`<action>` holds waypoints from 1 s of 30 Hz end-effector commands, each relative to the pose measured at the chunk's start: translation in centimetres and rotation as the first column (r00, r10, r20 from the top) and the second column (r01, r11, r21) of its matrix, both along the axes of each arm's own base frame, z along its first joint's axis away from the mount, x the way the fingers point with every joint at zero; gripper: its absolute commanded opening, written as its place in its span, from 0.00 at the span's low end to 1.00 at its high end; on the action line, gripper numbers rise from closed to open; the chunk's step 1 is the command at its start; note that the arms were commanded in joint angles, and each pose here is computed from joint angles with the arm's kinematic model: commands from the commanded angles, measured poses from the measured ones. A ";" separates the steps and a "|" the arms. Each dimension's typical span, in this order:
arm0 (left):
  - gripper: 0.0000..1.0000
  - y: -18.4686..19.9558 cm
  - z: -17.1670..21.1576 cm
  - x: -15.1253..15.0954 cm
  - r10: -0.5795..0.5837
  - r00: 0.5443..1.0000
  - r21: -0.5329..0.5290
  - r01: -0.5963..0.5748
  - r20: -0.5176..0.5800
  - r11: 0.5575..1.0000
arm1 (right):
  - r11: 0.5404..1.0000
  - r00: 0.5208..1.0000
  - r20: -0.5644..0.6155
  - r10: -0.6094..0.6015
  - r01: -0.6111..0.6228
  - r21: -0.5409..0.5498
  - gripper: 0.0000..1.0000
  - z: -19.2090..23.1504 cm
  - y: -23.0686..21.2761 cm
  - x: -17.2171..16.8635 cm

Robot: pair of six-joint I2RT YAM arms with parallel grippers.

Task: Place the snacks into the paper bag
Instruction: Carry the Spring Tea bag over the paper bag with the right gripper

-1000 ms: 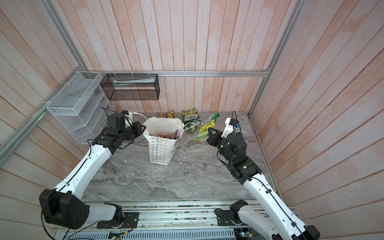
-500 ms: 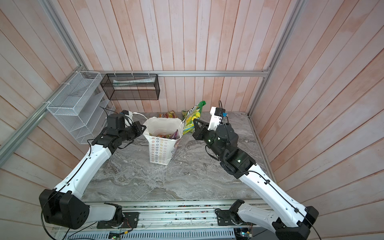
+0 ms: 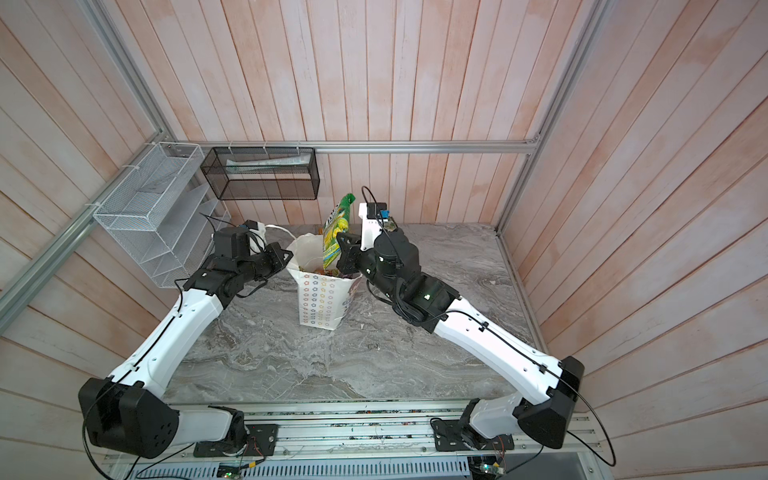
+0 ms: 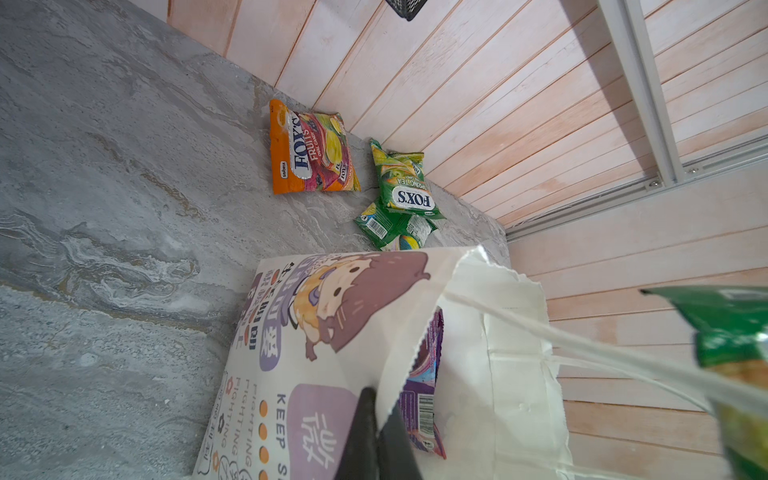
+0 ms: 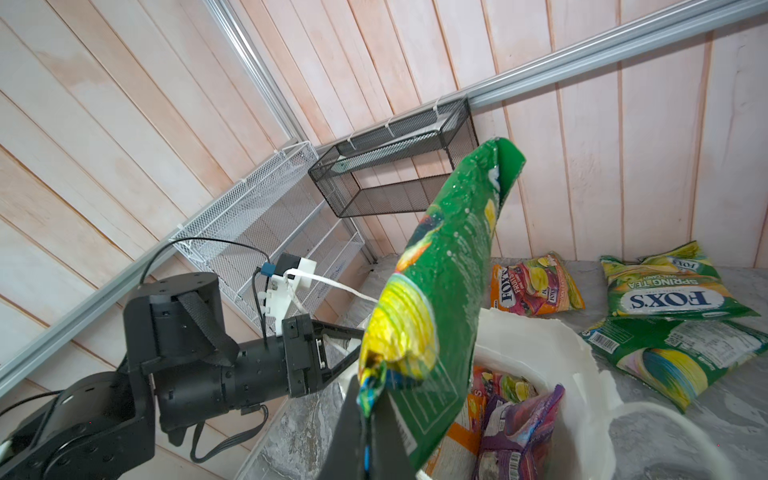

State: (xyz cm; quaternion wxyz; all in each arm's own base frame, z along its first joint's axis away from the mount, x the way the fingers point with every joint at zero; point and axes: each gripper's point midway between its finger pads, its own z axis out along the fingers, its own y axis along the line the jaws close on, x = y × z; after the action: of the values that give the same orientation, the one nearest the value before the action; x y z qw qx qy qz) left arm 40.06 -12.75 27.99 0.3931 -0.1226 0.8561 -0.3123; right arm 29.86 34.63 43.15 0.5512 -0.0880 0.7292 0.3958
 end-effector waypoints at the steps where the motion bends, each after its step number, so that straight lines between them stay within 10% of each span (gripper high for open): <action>1: 0.01 -0.2 1.8 0.7 -0.004 0.997 -0.033 0.006 0.072 0.999 | 0.998 0.998 0.055 0.035 -0.037 0.041 0.00 2.3 1.4 0.1; 21: 0.01 -0.3 2.5 0.4 -0.015 0.996 -0.046 0.019 0.086 0.999 | 0.993 0.986 -0.116 0.117 -0.118 0.006 0.00 -4.0 3.4 0.5; 30: 0.01 -1.1 3.0 0.2 -0.052 0.993 -0.073 0.060 0.104 0.996 | 0.972 0.962 -0.186 0.202 -0.173 0.158 0.00 -4.8 2.7 3.4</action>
State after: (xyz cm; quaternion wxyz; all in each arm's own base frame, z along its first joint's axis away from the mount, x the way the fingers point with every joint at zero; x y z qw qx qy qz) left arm 39.93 -13.13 28.15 0.3893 -0.1159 0.8545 -0.3237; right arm 32.99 36.82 36.84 0.4493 -0.0795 0.7668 0.4514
